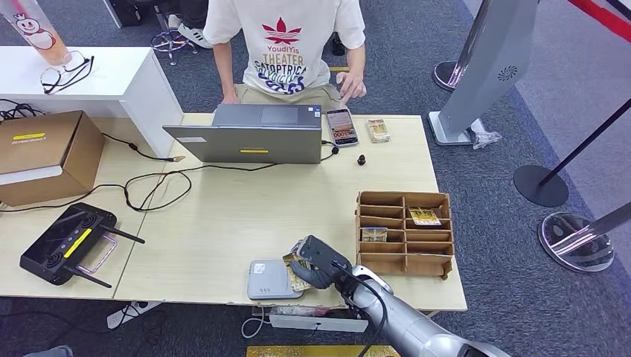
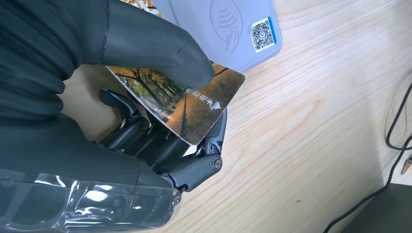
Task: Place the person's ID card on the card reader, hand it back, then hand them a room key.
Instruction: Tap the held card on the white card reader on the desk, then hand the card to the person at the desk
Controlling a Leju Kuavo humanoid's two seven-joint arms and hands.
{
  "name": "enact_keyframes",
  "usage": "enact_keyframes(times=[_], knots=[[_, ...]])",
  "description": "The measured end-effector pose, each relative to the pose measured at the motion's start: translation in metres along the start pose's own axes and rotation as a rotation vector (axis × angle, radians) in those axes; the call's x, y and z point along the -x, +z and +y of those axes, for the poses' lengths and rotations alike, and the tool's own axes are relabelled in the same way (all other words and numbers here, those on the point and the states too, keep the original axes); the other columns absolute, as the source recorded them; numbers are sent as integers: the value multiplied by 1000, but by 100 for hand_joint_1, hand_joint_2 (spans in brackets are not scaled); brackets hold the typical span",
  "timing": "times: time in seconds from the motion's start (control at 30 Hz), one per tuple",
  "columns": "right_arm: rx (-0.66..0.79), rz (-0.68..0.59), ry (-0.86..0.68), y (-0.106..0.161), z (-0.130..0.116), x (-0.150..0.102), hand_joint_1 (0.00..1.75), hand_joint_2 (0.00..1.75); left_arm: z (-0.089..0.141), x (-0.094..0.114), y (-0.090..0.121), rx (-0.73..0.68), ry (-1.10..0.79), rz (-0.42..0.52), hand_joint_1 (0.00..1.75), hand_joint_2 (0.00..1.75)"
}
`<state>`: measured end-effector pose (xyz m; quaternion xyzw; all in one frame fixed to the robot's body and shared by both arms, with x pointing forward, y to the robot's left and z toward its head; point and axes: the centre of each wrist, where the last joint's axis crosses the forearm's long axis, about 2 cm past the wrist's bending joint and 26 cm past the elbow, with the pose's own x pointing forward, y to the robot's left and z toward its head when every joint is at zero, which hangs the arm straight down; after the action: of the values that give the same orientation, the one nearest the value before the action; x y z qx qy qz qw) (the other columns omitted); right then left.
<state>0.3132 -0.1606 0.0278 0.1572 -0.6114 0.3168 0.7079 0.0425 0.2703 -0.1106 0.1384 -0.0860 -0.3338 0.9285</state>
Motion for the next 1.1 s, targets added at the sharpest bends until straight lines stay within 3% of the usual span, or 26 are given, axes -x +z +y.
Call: enact_keyframes(times=[0.57,1.1], knots=[[-25,14,25,-1,1,0,175,175,0,0,0,4,3,0,0,0],[-91,-125,-54,-14,10,-27,175,175,0,0,0,7,11,0,0,0]])
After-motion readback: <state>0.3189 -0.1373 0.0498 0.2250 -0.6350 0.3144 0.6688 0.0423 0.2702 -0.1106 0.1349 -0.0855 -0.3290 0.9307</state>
